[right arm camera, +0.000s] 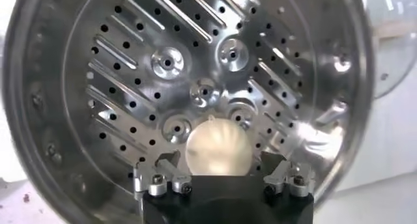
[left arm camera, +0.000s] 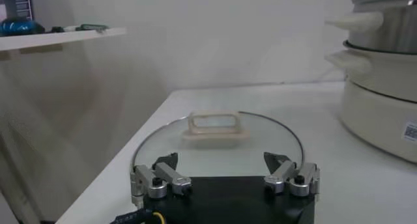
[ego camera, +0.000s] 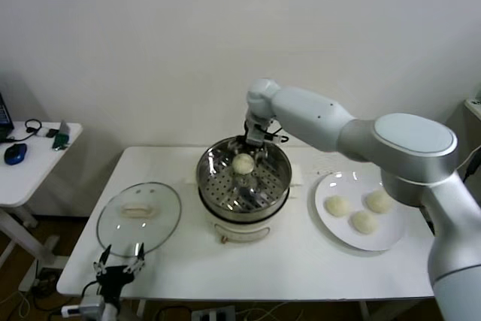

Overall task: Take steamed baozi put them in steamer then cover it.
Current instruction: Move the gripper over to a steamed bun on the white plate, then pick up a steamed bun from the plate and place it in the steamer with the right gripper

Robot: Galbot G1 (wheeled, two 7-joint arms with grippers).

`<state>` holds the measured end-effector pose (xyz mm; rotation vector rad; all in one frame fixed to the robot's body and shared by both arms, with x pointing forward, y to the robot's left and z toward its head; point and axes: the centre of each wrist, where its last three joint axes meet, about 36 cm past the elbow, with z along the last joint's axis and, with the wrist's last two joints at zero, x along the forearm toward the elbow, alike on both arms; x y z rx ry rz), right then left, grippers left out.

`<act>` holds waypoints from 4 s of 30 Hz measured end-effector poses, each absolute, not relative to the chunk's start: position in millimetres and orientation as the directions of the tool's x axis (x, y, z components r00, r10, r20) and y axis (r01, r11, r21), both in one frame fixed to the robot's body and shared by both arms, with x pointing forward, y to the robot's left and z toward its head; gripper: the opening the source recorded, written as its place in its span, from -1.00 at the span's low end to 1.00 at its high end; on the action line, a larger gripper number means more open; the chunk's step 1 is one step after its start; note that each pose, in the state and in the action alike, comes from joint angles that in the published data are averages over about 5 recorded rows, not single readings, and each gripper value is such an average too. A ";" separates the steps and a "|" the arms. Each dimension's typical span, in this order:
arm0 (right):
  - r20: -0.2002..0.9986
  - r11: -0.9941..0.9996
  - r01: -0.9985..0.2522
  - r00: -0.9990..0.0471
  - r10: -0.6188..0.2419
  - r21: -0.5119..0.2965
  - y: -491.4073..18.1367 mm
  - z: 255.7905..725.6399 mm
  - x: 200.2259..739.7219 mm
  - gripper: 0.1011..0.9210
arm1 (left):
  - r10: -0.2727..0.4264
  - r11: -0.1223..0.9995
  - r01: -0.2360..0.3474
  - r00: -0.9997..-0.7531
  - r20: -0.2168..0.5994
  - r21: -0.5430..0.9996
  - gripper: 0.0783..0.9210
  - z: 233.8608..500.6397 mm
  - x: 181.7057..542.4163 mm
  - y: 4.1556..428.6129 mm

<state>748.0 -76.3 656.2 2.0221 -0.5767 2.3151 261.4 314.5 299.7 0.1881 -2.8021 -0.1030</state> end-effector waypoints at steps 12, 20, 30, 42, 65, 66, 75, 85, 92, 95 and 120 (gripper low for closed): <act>0.951 -0.592 -0.745 -0.245 -0.186 -0.308 -235.6 742.7 724.6 0.76 | -0.139 0.989 -0.114 -0.938 0.318 0.097 0.77 300.1 262.7 313.3; 0.965 -0.241 -0.939 -0.213 -0.155 -0.246 -342.9 679.4 680.1 0.76 | -0.139 0.989 -0.115 -0.939 0.314 0.091 0.77 301.9 264.2 313.5; 0.979 -0.041 -0.986 -0.154 -0.135 -0.161 -386.9 578.7 651.7 0.76 | -0.144 0.989 -0.122 -0.941 0.307 0.089 0.77 304.3 264.5 314.2; 0.988 0.003 -0.992 -0.128 -0.085 -0.128 -375.5 499.7 656.4 0.76 | -0.156 0.987 -0.132 -0.937 0.313 0.094 0.77 302.5 257.5 315.1; 0.990 0.018 -0.992 -0.125 -0.069 -0.124 -354.0 457.6 672.3 0.37 | -0.165 0.985 -0.141 -0.937 0.309 0.099 0.77 302.4 255.1 314.8; 0.990 0.018 -0.992 -0.124 -0.071 -0.123 -354.3 458.6 672.7 0.35 | -0.165 0.985 -0.141 -0.937 0.309 0.098 0.77 302.8 255.3 314.7; 0.985 0.007 -0.991 -0.134 -0.112 -0.134 -360.5 502.8 680.8 0.33 | -0.167 0.985 -0.145 -0.938 0.304 0.093 0.77 303.7 257.5 312.7; 0.955 -0.073 -0.967 -0.227 -0.191 -0.245 -322.7 655.1 698.8 0.33 | -0.163 0.986 -0.144 -0.942 0.295 0.086 0.77 305.5 265.0 307.3; 0.913 -0.132 -0.937 -0.274 -0.303 -0.325 -241.1 744.4 692.8 0.33 | -0.162 0.986 -0.145 -0.943 0.290 0.082 0.77 306.8 266.5 307.1; 0.900 -0.163 -0.927 -0.268 -0.343 -0.338 -196.3 758.1 687.0 0.33 | -0.162 0.986 -0.145 -0.944 0.288 0.081 0.77 308.0 266.2 307.0; 0.949 -0.332 -0.909 -0.167 -0.267 -0.253 -3.9 603.4 674.1 0.33 | -0.163 0.986 -0.144 -0.949 0.271 0.089 0.77 316.0 262.5 307.7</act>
